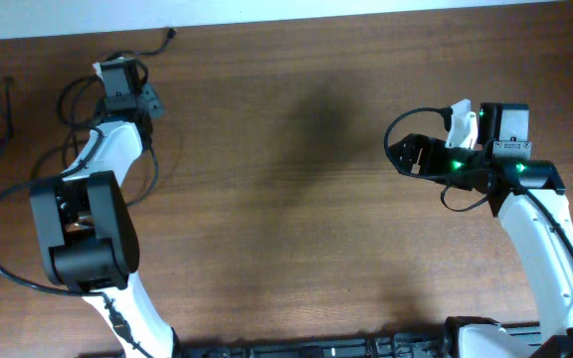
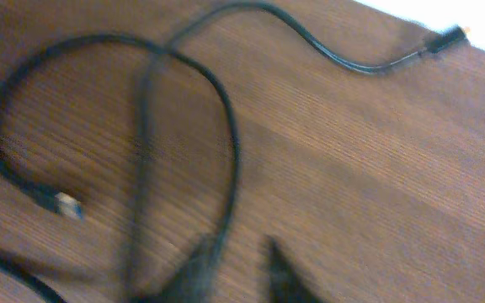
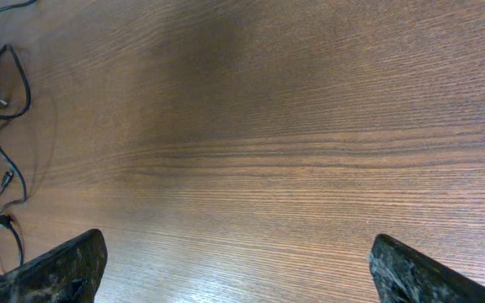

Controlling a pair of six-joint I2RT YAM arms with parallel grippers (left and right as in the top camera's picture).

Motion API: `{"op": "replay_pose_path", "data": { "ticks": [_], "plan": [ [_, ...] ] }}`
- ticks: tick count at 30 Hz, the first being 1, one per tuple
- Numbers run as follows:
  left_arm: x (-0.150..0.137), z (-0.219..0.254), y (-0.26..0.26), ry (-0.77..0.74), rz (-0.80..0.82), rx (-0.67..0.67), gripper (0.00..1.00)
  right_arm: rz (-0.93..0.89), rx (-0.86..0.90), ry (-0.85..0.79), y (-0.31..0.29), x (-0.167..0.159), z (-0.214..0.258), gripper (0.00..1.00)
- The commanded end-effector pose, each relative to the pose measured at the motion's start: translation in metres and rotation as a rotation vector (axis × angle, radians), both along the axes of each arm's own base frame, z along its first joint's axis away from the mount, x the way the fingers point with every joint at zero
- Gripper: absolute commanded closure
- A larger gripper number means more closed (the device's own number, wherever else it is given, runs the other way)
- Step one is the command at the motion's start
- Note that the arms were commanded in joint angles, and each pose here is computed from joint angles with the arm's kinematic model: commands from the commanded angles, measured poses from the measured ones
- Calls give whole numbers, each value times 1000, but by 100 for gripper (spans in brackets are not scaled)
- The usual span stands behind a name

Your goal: Untangle cables

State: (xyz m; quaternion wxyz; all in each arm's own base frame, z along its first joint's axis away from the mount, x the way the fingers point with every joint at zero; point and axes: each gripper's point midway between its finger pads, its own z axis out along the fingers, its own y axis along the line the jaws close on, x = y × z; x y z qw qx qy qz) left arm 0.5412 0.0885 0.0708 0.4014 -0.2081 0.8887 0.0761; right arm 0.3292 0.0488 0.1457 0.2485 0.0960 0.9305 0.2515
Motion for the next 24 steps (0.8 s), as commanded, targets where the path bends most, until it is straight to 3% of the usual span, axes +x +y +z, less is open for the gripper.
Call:
{"op": "replay_pose_path", "data": {
  "ticks": [1,3,4,5,6,8,9,12,13,15,16,18,20,22,24],
  "plan": [
    [7,18,18,-58,70,33,100,8,-11,-5,1,0,-2,1],
    [12,41,34,-98,133,83,100,8,-10,5,1,-1,-3,1],
    [16,50,36,-111,134,83,89,8,-10,11,1,-3,-4,1],
    [17,57,35,-103,131,80,69,8,-9,11,1,-3,-4,1],
    [15,59,34,-72,128,76,66,8,-10,11,1,-2,-4,1],
    [6,49,35,-13,129,74,47,8,-9,11,1,-3,-4,1],
    [0,42,36,23,131,72,42,8,-10,11,1,-3,-4,1],
    [-13,13,30,125,113,21,51,8,-10,11,1,-2,-4,1],
    [-12,2,22,141,83,-14,63,8,-10,11,1,-2,-4,1],
    [-4,-16,7,144,18,-88,99,9,-7,11,2,-3,-4,1],
    [1,-11,9,115,19,-85,100,12,-3,11,2,-3,-3,1],
    [33,39,27,-82,39,-58,100,11,-3,14,2,-3,-4,1],
    [45,92,65,-255,184,-43,100,11,-3,19,2,-4,-4,1],
    [35,130,119,-412,441,-102,100,11,-2,25,3,-6,-5,1],
    [17,117,147,-415,579,-193,100,11,-2,25,3,-6,-5,1]
  ]
}}
